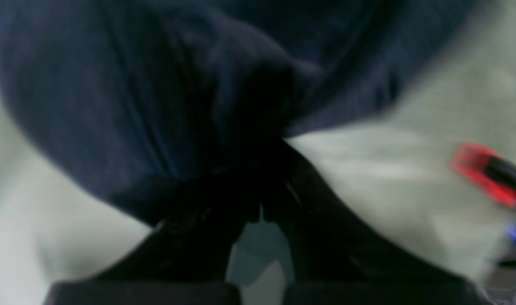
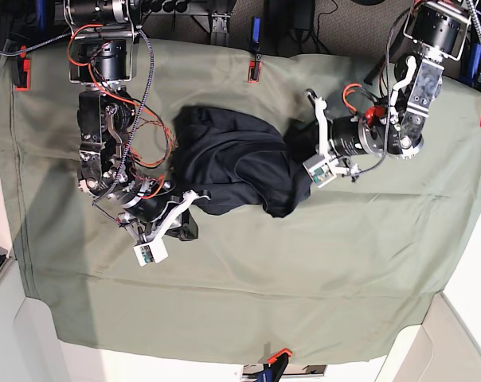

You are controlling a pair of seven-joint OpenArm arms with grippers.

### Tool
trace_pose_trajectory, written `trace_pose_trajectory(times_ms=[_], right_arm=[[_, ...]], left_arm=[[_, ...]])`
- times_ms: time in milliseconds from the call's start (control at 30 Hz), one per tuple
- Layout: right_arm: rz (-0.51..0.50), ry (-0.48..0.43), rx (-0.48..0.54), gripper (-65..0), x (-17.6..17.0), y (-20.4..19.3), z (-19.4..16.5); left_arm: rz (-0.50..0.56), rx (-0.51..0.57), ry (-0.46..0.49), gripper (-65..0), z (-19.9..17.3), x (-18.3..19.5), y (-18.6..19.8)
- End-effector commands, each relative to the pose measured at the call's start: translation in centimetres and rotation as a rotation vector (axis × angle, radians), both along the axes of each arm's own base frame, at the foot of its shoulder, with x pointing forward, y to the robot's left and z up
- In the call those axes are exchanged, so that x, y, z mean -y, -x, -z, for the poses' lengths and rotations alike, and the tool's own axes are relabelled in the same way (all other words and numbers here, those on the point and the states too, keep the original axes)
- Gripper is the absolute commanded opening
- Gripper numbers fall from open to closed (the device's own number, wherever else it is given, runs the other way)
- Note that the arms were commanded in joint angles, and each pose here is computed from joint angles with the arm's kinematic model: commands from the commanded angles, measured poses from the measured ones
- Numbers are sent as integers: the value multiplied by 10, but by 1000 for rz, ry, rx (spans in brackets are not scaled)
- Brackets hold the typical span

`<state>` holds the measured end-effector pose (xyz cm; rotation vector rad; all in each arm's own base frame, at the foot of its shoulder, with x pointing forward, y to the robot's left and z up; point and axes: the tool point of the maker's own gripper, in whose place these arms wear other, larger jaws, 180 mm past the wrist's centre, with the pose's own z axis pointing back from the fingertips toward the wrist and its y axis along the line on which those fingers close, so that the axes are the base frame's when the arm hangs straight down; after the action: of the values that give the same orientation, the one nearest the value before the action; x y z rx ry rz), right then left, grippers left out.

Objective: Fold the T-shirt properly
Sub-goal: 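Grasp the bundled shirt's sides with both grippers and pull them inward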

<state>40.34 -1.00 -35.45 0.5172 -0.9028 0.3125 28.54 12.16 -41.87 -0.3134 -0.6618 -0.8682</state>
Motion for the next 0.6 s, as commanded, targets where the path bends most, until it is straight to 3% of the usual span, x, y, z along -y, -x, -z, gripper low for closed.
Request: trace_pose_trajectory(times_ms=[0,100,300,567], right_arm=[[-6,-23,61,-650,-3,-11,-21],[-9,-16,49,-650,-3,-10,-19],[-9,-15,47,-650,-3,-10,-18],[-8,-19,37,-650,-4,-8,-16]], left_arm=[[-72,16,-129,-650,5,-34,-16],[-141,33,-152,-650,6,-52,-39],[-189,120,-95,-650,-15,-58,-85],[-140,152,-17,-650,-39,-19,-117]])
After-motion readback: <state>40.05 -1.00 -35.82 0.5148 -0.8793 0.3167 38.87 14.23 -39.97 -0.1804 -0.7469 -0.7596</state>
